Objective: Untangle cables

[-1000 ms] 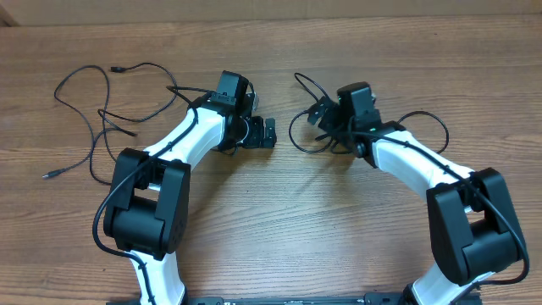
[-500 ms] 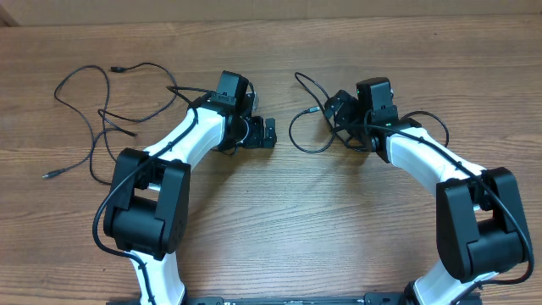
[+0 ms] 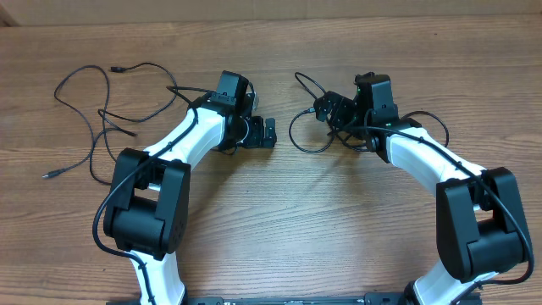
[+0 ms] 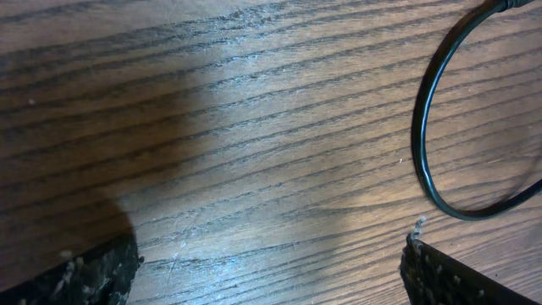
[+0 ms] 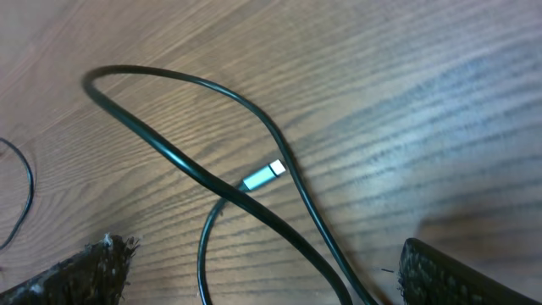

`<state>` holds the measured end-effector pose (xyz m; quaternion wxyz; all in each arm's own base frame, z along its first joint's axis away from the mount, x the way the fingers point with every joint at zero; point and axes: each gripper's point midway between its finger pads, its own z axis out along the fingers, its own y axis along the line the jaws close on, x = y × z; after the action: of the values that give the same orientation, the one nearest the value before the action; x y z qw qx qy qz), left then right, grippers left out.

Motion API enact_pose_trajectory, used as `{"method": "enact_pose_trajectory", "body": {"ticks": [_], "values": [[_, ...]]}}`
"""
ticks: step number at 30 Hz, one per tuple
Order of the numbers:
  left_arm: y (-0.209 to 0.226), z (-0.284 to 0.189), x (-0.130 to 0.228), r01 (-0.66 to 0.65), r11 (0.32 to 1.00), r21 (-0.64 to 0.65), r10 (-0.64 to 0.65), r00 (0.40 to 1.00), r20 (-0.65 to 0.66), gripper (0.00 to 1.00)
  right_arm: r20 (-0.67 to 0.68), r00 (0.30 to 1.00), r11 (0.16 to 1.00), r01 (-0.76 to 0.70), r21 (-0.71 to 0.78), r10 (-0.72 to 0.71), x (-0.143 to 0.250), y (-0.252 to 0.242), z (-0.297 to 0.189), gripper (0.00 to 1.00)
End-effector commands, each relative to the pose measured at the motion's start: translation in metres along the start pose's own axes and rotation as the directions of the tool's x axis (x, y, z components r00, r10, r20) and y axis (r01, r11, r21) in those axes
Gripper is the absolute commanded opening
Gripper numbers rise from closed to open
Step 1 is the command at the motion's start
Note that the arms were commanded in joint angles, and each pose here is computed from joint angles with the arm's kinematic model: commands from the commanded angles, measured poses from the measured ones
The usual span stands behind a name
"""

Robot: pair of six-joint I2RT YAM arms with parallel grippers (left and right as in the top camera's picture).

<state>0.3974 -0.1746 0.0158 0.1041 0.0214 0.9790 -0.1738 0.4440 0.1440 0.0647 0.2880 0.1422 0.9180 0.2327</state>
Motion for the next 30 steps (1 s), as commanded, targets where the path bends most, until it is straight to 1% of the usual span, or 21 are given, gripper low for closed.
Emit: {"method": "enact_pose_trajectory", "body": {"ticks": [1, 4, 9, 13, 17, 22, 26, 30], "values": [[0.017, 0.02, 0.023, 0.003, 0.999, -0.051, -0.007, 0.998, -0.07, 0.99, 0.008, 0.998, 0.998, 0.059, -0.007, -0.059, -0.002, 0.0, 0.0, 1.0], [0.017, 0.02, 0.023, 0.003, 0.999, -0.051, -0.007, 0.998, -0.07, 1.0, 0.023, 0.998, 0.998, 0.061, 0.0, -0.061, -0.005, -0.001, 0.0, 1.0], [0.017, 0.02, 0.023, 0.003, 0.999, -0.051, -0.007, 0.998, -0.07, 1.0, 0.086, 0.994, 0.994, 0.056, 0.094, -0.065, -0.017, -0.016, -0.001, 1.0], [0.017, 0.02, 0.022, 0.003, 0.999, -0.05, -0.006, 0.998, -0.066, 1.0, 0.081, 0.994, 0.993, 0.062, 0.101, -0.07, -0.015, -0.019, 0.003, 1.0], [0.017, 0.02, 0.02, 0.001, 0.999, -0.048, -0.004, 0.998, -0.059, 0.99, 0.057, 0.996, 0.995, 0.07, 0.067, -0.074, -0.01, -0.016, 0.01, 1.0], [0.016, 0.02, 0.019, 0.0, 0.999, -0.047, -0.003, 0.998, -0.056, 1.0, 0.019, 0.985, 0.986, 0.169, -0.01, -0.169, -0.003, -0.004, 0.012, 1.0], [0.016, 0.02, 0.019, 0.0, 0.999, -0.047, -0.003, 0.998, -0.056, 1.0, 0.003, 0.988, 0.988, 0.155, -0.027, -0.155, -0.002, -0.008, 0.013, 1.0], [0.016, 0.02, 0.018, -0.001, 0.999, -0.046, -0.002, 0.999, -0.053, 0.99, -0.034, 0.992, 0.99, 0.12, -0.079, -0.123, -0.001, -0.015, 0.014, 1.0]]}}
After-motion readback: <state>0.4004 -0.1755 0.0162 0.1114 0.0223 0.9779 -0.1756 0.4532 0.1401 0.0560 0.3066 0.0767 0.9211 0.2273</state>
